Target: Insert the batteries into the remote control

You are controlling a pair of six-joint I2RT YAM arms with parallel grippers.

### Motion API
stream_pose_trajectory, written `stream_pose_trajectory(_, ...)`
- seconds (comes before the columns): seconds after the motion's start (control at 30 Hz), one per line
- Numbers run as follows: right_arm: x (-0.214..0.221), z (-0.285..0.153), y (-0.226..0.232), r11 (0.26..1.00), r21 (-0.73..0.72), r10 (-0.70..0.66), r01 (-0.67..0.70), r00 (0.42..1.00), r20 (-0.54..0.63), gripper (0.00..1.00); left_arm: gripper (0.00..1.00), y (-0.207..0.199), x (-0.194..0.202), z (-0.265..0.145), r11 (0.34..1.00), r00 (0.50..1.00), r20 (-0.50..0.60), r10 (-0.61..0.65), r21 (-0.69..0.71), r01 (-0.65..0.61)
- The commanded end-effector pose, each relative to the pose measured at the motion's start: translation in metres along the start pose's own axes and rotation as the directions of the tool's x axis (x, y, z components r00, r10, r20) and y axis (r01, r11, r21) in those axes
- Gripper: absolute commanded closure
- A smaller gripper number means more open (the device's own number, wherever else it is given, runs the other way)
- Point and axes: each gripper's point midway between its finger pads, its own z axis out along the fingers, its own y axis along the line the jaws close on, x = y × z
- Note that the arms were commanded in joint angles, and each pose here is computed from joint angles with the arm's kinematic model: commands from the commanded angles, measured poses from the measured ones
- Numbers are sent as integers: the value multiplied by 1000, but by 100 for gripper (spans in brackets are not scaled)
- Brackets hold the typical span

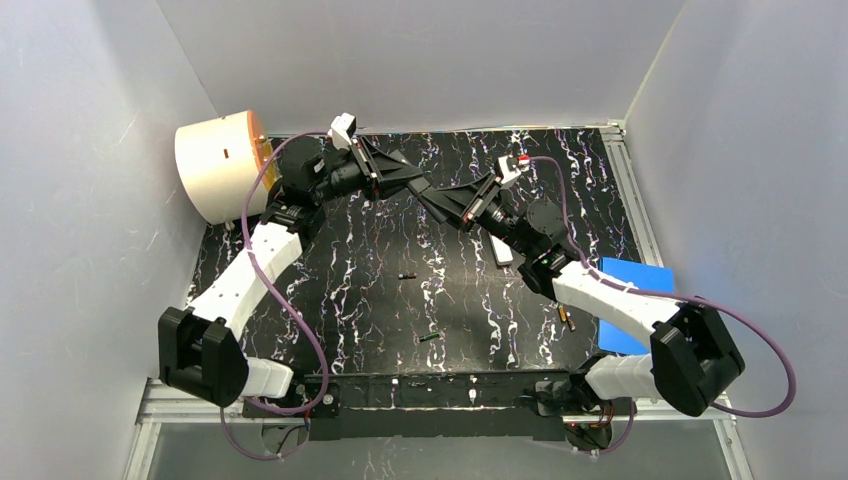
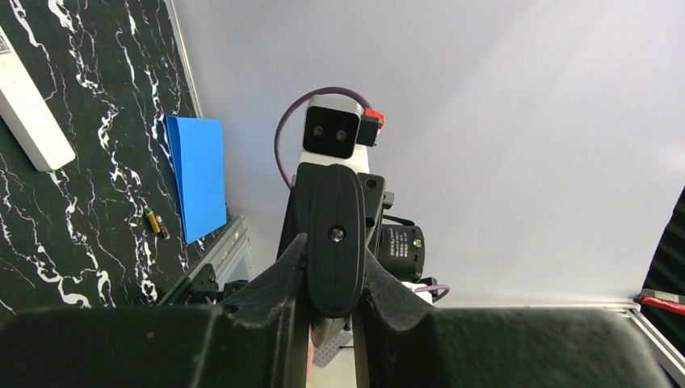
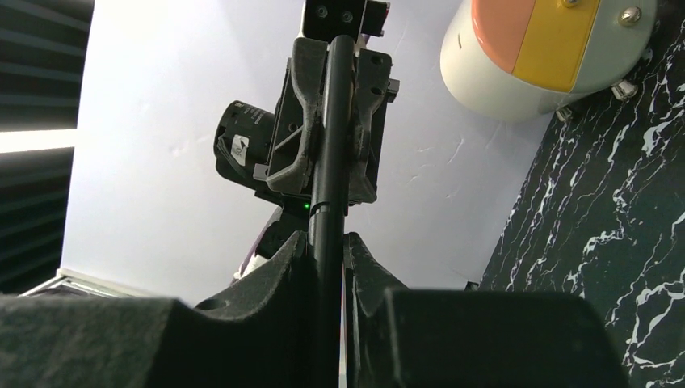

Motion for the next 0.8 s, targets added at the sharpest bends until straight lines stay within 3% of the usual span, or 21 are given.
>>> stream_pose_trajectory(0.0, -1, -7, 2, 994, -53, -100, 98, 995, -30, 79, 100, -13, -53, -13, 998, 984, 180, 4, 54, -14)
stream_pose_trajectory(0.27, -16, 22, -42, 976, 215, 15, -12, 1000, -11, 55, 100, 10, -37, -2, 999, 992, 115, 41, 19, -44)
stream_pose_trajectory(0.47, -15, 39, -41, 975, 215, 76, -65, 996, -41, 30, 100, 40, -32, 3, 997, 994, 84, 76, -30, -74)
stream_pose_trajectory(0.77, -14, 4, -58, 923, 374, 93, -95, 995, 24, 30, 100, 50, -53, 4, 987, 983, 105, 153, -73, -145)
